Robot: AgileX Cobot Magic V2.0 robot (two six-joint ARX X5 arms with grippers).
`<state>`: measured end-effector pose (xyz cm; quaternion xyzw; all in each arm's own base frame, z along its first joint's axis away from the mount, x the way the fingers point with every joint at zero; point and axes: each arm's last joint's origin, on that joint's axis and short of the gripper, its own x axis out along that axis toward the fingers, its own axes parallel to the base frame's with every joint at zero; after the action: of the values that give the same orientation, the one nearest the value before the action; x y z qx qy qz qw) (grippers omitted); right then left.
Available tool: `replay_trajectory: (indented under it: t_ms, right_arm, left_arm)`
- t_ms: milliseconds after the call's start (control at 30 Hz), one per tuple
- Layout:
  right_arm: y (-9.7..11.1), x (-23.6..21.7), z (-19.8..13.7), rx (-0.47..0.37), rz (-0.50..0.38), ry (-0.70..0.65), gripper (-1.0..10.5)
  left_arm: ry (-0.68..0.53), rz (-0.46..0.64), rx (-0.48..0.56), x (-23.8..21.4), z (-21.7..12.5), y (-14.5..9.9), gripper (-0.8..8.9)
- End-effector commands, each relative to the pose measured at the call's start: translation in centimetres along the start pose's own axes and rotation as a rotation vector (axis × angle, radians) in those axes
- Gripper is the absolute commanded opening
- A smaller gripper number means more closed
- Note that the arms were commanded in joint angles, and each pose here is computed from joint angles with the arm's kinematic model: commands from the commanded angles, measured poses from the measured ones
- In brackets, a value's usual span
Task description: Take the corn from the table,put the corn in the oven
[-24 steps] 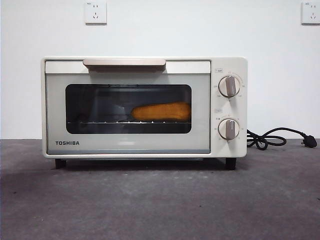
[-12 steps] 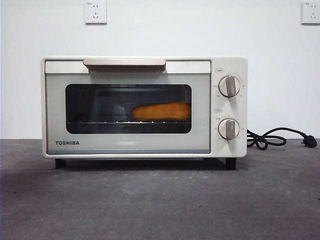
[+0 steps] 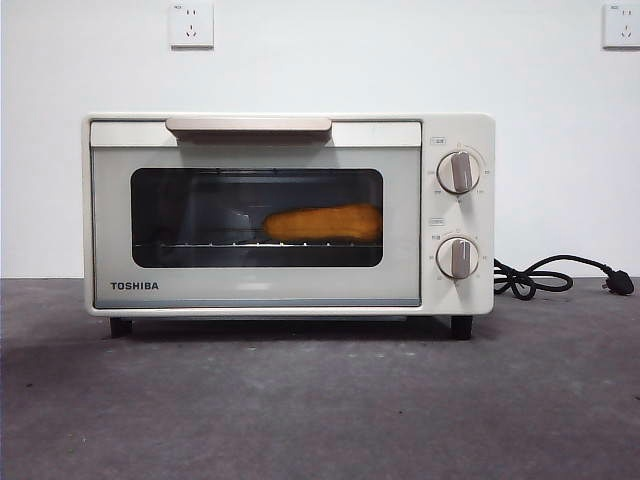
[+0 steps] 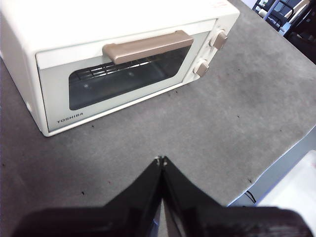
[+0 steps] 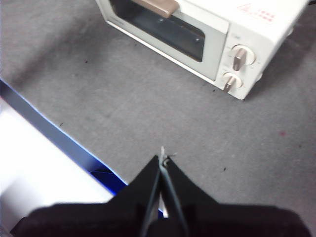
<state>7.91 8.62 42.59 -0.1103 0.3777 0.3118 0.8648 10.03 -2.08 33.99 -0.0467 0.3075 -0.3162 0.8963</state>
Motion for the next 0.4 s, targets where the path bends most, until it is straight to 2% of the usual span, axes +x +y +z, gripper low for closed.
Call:
replay_trajectory:
  t_ms: [33,400]
  right_arm:
    - [-0.04,0.23,-0.02,-0.006,-0.024,0.001,-0.1]
    - [-0.09,0.24,0.01,-0.006,-0.041,-0.003,-0.1]
  left_arm:
    - [-0.001,-0.007,0.004,0.16,0.1,0.07,-0.05]
    - [-0.011,-0.005,0.011,-0.11,0.47,-0.07,-0.04]
